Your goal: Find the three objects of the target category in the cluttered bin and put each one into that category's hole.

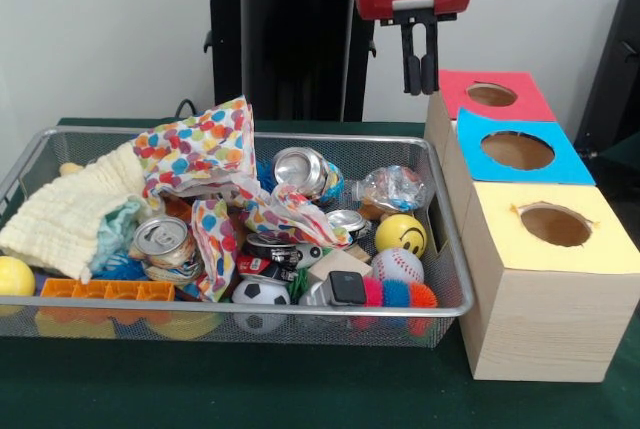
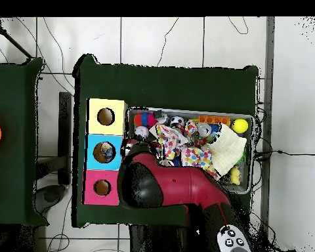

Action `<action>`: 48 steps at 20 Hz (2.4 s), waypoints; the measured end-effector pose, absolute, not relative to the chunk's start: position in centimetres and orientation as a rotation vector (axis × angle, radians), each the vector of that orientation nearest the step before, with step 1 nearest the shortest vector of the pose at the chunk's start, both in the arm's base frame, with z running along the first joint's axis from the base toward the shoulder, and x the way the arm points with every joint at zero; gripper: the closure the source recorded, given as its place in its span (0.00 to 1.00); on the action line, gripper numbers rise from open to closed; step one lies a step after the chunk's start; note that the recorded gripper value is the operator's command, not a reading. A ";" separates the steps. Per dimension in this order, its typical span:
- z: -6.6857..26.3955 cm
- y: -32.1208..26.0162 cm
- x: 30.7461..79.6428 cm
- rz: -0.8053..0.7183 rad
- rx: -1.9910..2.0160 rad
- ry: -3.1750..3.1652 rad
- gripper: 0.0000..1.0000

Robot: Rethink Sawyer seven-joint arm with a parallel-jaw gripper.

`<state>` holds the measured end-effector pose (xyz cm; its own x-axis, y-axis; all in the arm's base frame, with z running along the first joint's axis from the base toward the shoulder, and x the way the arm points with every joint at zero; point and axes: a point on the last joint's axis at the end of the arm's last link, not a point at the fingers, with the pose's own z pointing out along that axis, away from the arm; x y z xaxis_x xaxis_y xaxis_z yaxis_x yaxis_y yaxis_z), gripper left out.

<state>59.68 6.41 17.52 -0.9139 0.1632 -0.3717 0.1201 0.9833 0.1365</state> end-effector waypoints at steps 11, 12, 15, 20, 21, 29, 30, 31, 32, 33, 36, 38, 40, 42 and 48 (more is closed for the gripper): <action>13.3 7.5 55.7 0.054 0.232 2.842 1.00; 13.0 7.5 55.5 0.046 0.238 2.847 1.00; 11.9 6.8 55.0 0.030 0.281 2.850 1.00; 10.2 4.4 54.8 0.064 0.392 2.809 1.00; 10.1 3.9 54.7 0.076 0.416 2.802 1.00; 10.7 0.3 54.2 0.209 0.639 2.772 1.00; 10.7 0.4 54.0 0.226 0.656 2.773 1.00; 10.6 0.7 53.9 0.239 0.666 2.777 1.00; 10.6 1.1 53.7 0.249 0.670 2.779 1.00; 10.5 1.7 53.6 0.263 0.674 2.781 1.00; 9.9 3.6 53.2 0.302 0.678 2.776 1.00; 9.5 5.1 52.6 0.334 0.677 2.773 1.00; 9.1 6.1 52.0 0.355 0.681 2.777 1.00; 8.9 6.9 51.7 0.373 0.687 2.778 1.00; 7.6 9.2 51.1 0.435 0.684 2.795 1.00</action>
